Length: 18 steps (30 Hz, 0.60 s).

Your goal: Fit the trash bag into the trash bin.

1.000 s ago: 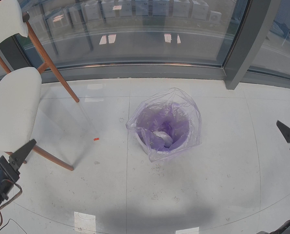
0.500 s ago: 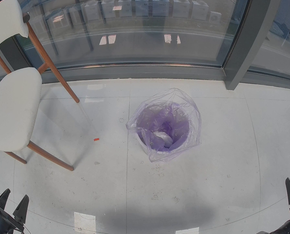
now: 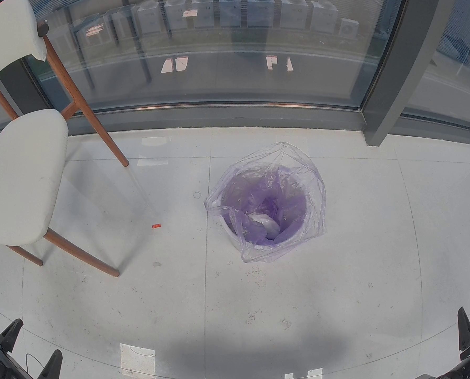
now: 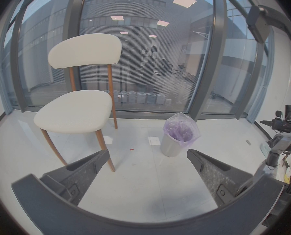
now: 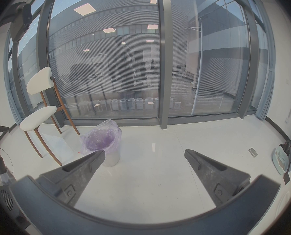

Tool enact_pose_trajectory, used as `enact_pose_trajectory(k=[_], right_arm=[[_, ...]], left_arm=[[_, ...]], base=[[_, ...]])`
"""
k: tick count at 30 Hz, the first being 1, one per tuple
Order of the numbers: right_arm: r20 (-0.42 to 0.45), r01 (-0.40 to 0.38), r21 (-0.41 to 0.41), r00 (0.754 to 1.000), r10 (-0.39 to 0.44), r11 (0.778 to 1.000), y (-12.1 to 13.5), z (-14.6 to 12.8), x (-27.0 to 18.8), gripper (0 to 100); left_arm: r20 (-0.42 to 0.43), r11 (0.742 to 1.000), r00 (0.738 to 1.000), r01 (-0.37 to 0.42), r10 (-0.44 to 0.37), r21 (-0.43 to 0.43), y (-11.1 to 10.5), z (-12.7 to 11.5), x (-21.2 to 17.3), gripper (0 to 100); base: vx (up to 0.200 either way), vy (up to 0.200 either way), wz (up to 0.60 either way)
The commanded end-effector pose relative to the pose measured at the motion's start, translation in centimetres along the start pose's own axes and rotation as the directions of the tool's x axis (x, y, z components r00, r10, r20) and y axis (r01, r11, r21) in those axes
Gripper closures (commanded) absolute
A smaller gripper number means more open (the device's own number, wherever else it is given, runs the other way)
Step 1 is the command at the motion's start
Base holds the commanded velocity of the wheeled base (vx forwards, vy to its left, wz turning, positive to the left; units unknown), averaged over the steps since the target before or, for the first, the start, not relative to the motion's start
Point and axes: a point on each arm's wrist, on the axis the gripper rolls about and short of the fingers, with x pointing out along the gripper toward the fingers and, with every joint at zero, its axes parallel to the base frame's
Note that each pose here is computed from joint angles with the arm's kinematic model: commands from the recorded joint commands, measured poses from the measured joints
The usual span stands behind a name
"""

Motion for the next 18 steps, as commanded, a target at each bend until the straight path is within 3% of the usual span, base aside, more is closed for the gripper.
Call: enact_pose_trajectory(k=[1, 4, 8, 10, 12, 15, 18], right_arm=[[-0.009, 0.002, -0.003, 1.0, -0.002, 1.0, -0.02, -0.59, 0.02, 0], [-0.009, 0.002, -0.003, 1.0, -0.002, 1.0, -0.02, -0.59, 0.02, 0], [-0.011, 0.003, -0.002, 1.0, -0.003, 1.0, -0.02, -0.61, 0.02, 0], [-0.009, 0.003, -0.002, 1.0, -0.003, 1.0, -0.02, -0.59, 0.02, 0], [-0.009, 0.003, -0.003, 1.0, -0.003, 1.0, -0.02, -0.59, 0.02, 0], [-0.009, 0.003, -0.003, 1.0, -0.003, 1.0, -0.02, -0.59, 0.02, 0], [-0.009, 0.003, -0.003, 1.0, -0.003, 1.0, -0.02, -0.59, 0.02, 0]], left_arm=[[0.013, 0.925, 0.925, -0.38, 0.381, -0.013, 0.82, -0.12, -0.26, 0], [0.017, 0.898, 0.898, -0.439, 0.439, -0.025, 0.95, -0.14, -0.31, 0], [0.014, 0.929, 0.93, -0.368, 0.368, 0.037, 0.81, -0.17, -0.26, 0], [0.014, 0.93, 0.932, -0.364, 0.363, 0.054, 0.79, -0.14, -0.27, 0], [0.015, 0.921, 0.921, -0.389, 0.389, 0.025, 0.84, -0.16, -0.28, 0], [0.019, 0.887, 0.888, -0.458, 0.46, -0.06, 1.02, -0.25, -0.3, 0], [0.03, 0.9, 0.901, -0.429, 0.432, -0.074, 0.98, -0.27, -0.22, 0]], base=[[0.0, 0.0, 0.0], [0.0, 0.0, 0.0], [0.0, 0.0, 0.0], [0.0, 0.0, 0.0], [0.0, 0.0, 0.0], [0.0, 0.0, 0.0], [0.0, 0.0, 0.0]])
